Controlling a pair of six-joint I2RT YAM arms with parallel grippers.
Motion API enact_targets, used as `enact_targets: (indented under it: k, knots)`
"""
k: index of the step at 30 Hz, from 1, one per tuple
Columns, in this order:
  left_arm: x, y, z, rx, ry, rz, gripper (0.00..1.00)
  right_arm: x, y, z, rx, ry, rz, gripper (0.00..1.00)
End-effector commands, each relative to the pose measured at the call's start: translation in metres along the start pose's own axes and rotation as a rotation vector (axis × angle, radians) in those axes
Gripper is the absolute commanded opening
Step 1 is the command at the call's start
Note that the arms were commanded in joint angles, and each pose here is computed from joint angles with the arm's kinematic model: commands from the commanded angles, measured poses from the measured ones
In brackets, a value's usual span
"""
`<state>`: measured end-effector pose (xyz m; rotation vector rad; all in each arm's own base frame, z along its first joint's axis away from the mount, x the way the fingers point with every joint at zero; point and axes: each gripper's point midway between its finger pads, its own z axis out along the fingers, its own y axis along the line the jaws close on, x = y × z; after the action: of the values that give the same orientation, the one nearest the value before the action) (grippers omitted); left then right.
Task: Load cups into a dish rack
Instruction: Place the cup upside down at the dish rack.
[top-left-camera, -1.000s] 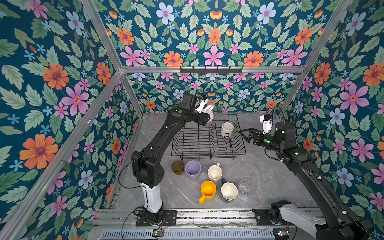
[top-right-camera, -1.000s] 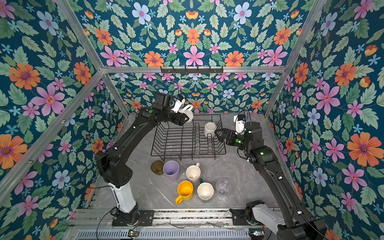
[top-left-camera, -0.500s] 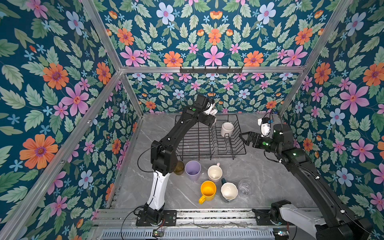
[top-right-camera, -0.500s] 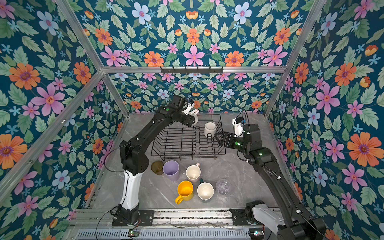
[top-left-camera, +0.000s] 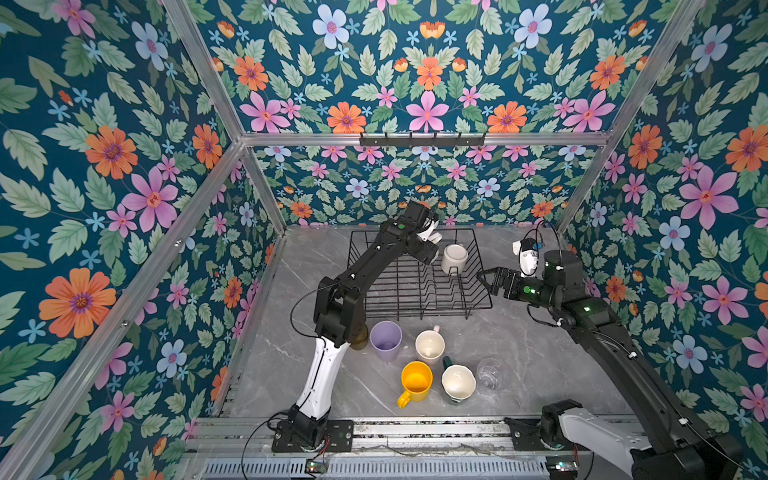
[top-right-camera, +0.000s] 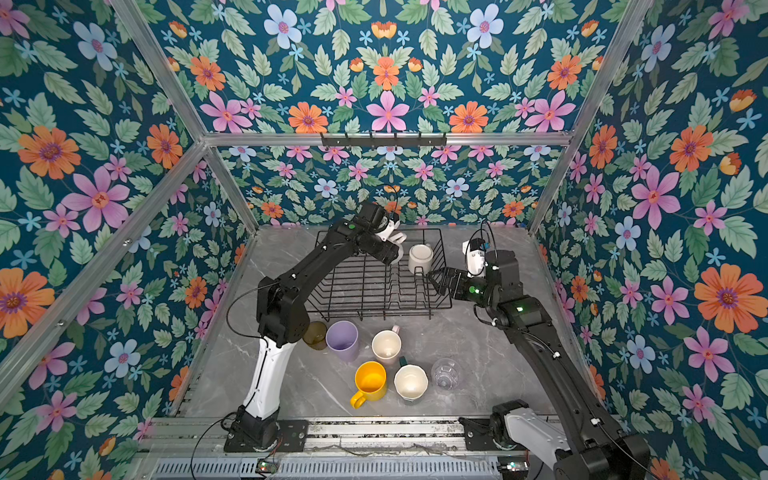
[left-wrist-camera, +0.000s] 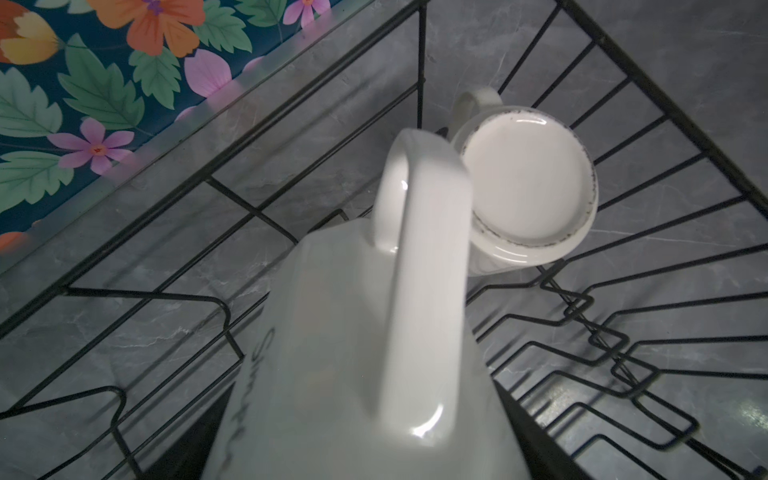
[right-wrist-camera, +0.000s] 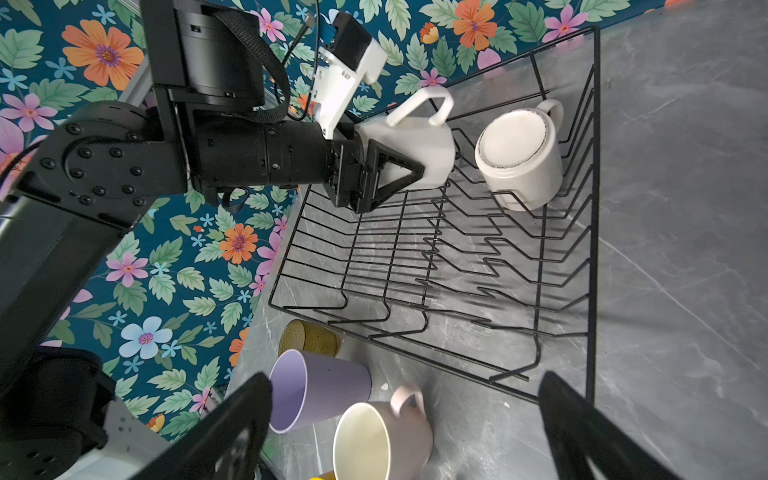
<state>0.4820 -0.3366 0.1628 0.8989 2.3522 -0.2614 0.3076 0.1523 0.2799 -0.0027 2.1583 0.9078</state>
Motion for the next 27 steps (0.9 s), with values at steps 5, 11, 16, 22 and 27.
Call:
enact_targets:
  k: [5, 11, 16, 22, 27]
  knots:
    - [-0.006, -0.007, 0.013, -0.007, -0.025, 0.028, 0.0, 0.0, 0.004, 0.0, -0.018, 0.002, -0.006, 0.99]
    - [0.003, -0.005, 0.028, -0.028, 0.004, 0.005, 0.0, 0.002, 0.002, 0.001, -0.016, 0.007, -0.003, 0.99]
    - [0.008, -0.002, 0.038, -0.044, 0.02, -0.024, 0.0, 0.002, 0.002, 0.002, -0.017, 0.01, -0.003, 0.99]
    - [0.013, -0.003, 0.047, -0.041, 0.031, -0.041, 0.0, 0.005, 0.0, 0.003, -0.014, 0.018, 0.001, 0.99]
    - [0.015, -0.001, 0.055, -0.057, 0.034, -0.045, 0.05, 0.007, -0.001, 0.003, -0.011, 0.02, 0.004, 0.99]
